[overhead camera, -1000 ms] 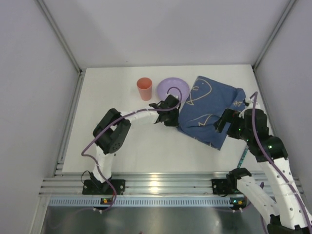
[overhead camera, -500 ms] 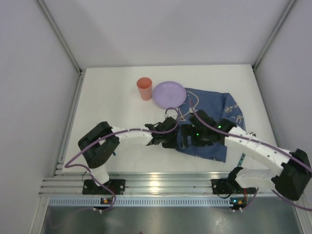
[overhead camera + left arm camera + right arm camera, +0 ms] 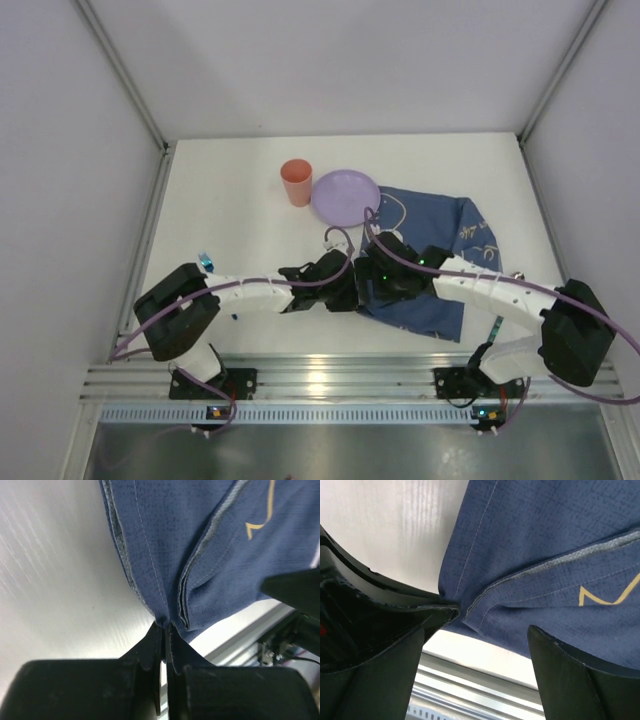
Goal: Set the dinner table for one person
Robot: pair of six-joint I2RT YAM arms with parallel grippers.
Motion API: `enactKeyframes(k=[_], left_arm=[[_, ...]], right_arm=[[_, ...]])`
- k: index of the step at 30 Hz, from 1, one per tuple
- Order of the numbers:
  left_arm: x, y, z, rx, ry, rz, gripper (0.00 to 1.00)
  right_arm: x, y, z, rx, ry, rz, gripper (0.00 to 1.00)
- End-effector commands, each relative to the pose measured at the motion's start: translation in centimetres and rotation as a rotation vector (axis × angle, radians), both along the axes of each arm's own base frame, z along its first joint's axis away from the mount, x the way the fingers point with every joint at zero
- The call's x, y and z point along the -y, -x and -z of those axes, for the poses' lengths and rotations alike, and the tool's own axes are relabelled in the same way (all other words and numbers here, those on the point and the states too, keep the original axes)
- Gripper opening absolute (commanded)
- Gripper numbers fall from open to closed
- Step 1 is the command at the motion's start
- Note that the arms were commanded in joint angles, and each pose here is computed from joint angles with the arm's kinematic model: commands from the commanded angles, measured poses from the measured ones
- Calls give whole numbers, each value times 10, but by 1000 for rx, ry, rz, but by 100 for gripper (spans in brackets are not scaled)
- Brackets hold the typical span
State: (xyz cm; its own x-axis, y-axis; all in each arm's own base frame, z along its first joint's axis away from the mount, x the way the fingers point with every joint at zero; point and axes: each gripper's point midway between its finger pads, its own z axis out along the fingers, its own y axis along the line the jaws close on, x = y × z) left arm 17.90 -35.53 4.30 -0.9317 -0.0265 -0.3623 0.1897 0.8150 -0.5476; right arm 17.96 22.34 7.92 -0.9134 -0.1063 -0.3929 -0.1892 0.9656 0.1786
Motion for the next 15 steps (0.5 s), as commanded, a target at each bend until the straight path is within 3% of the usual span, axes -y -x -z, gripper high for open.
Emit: enactKeyframes(k=[1,4,7,15], left_arm=[[21,2,-39,21,224,2,0],[23,8,-45,-5,278,10,0],[25,11,-54,0,350,21,0],[23,13,-61,14,384,27,0]], right_arm=[[-40,-17,-34,103,-297,-14,85],[-38,-15,-67,170,-459,9,85],[-25,-15,-73,199,-494,86,84],[-34,10,-5,-51,-336,84,75]])
